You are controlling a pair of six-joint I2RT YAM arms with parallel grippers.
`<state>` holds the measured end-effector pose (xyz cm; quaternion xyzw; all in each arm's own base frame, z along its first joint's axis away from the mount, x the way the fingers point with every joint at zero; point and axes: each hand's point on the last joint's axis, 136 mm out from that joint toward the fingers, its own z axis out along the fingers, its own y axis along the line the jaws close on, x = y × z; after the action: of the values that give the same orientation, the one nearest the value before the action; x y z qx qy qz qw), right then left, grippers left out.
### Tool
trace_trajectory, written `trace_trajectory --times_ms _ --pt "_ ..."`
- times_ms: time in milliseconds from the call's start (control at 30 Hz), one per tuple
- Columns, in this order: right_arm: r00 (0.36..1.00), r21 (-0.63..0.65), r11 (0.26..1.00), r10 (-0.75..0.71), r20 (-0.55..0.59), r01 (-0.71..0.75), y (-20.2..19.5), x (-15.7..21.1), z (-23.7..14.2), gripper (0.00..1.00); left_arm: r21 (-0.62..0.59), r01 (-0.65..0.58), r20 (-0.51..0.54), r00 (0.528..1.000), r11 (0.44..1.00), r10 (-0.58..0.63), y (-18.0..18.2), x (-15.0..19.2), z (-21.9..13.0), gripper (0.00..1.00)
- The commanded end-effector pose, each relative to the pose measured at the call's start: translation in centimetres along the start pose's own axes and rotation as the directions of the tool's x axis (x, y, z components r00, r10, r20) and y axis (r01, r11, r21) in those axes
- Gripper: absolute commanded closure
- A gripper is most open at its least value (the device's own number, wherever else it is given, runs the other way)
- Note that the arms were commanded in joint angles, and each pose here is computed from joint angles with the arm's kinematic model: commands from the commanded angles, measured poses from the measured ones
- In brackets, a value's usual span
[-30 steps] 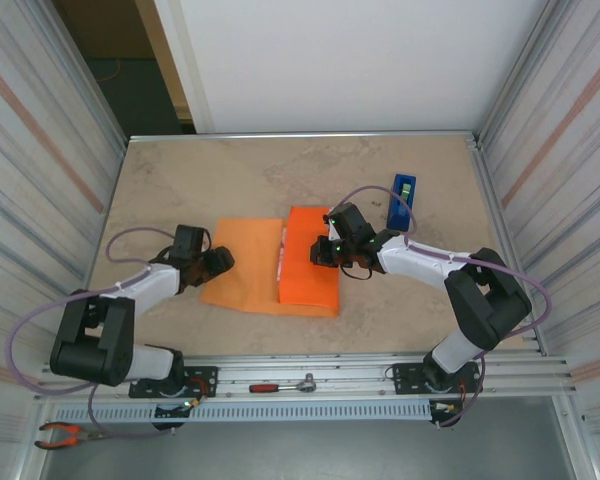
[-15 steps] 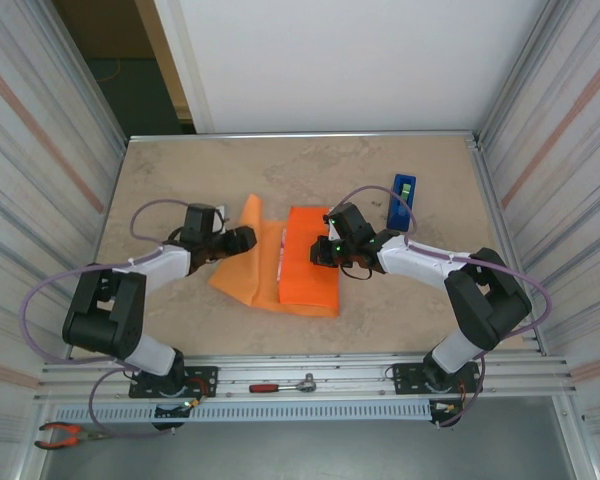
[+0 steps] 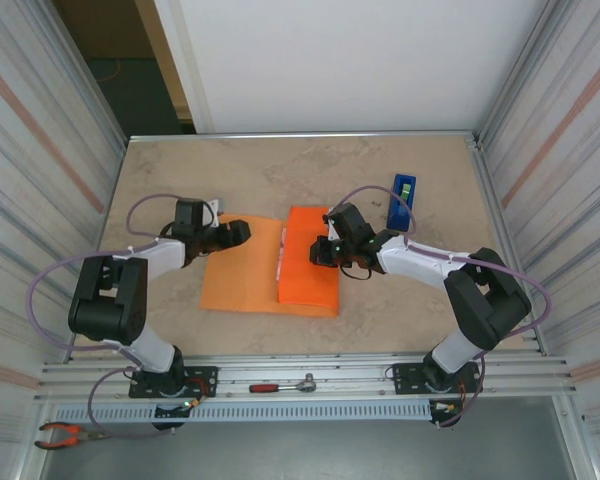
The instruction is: Wrap the gift box in paper
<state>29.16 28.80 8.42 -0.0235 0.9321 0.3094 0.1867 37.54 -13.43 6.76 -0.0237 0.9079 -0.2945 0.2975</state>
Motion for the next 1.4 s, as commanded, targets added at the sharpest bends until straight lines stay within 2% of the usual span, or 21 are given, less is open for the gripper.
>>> trace_trajectory --times_ms 0,100,200,267,333,400,533,633,800,967,1100,1267,1367 --pt "0.996 0.128 0.992 0.023 -0.085 -0.012 -3.7 3.1 1.3 1.0 0.056 -0.089 0.057 0.995 0.994 0.086 -1.6 -2.8 0.1 0.28" --pt "0.996 0.131 0.991 0.023 -0.087 -0.011 -3.8 3.1 1.3 1.0 0.049 -0.102 0.058 0.993 0.994 0.099 -1.4 -4.0 0.4 0.27" --pt "0.996 0.128 0.992 0.022 -0.087 -0.011 -3.7 3.1 1.3 1.0 0.013 -0.059 0.049 0.997 0.998 0.058 -0.3 -4.6 0.1 0.28" --pt "0.996 0.128 0.992 0.022 -0.087 -0.011 -3.7 3.1 1.4 1.0 -0.074 0.002 0.042 0.999 0.997 0.001 1.0 -4.4 -0.6 0.28" --pt "0.996 0.127 0.992 0.024 -0.086 -0.013 -3.6 3.1 1.5 1.0 -0.175 0.07 0.033 0.997 0.982 -0.065 2.5 -3.3 -1.6 0.28" --pt "0.996 0.127 0.992 0.025 -0.088 -0.013 -3.7 3.1 1.6 1.0 -0.286 0.17 0.036 0.985 0.943 -0.167 4.5 -1.5 -2.9 0.26" --pt "0.995 0.125 0.992 0.02 -0.093 -0.008 -3.6 3.4 1.7 1.0 -0.399 0.273 0.075 0.961 0.876 -0.265 6.9 1.9 -5.2 0.25" --pt "0.996 0.125 0.992 0.02 -0.091 -0.009 -3.7 3.4 1.6 1.0 -0.427 0.3 0.095 0.953 0.853 -0.287 7.8 3.6 -5.9 0.24" --pt "0.996 0.121 0.993 0.022 -0.09 -0.011 -3.6 3.4 1.6 1.0 -0.405 0.302 0.042 0.949 0.863 -0.313 7.8 5.7 -4.8 0.24" --pt "0.996 0.127 0.992 0.018 -0.09 -0.006 -3.6 3.5 1.4 1.0 -0.345 0.231 -0.002 0.969 0.91 -0.247 5.3 6.4 -3.7 0.24" --pt "0.995 0.13 0.992 0.014 -0.094 -0.002 -3.8 3.6 1.3 1.0 -0.219 0.188 0.038 0.982 0.958 -0.184 2.4 5.3 -3.1 0.23" --pt "0.995 0.13 0.991 0.009 -0.1 0.004 -3.8 3.7 1.3 1.0 -0.087 0.118 0.06 0.992 0.989 -0.113 0.0 3.6 -2.5 0.22" --pt "0.995 0.131 0.991 0.008 -0.1 0.005 -3.8 3.7 1.2 1.0 -0.148 0.117 0.082 0.991 0.982 -0.106 0.2 2.4 -3.5 0.23"
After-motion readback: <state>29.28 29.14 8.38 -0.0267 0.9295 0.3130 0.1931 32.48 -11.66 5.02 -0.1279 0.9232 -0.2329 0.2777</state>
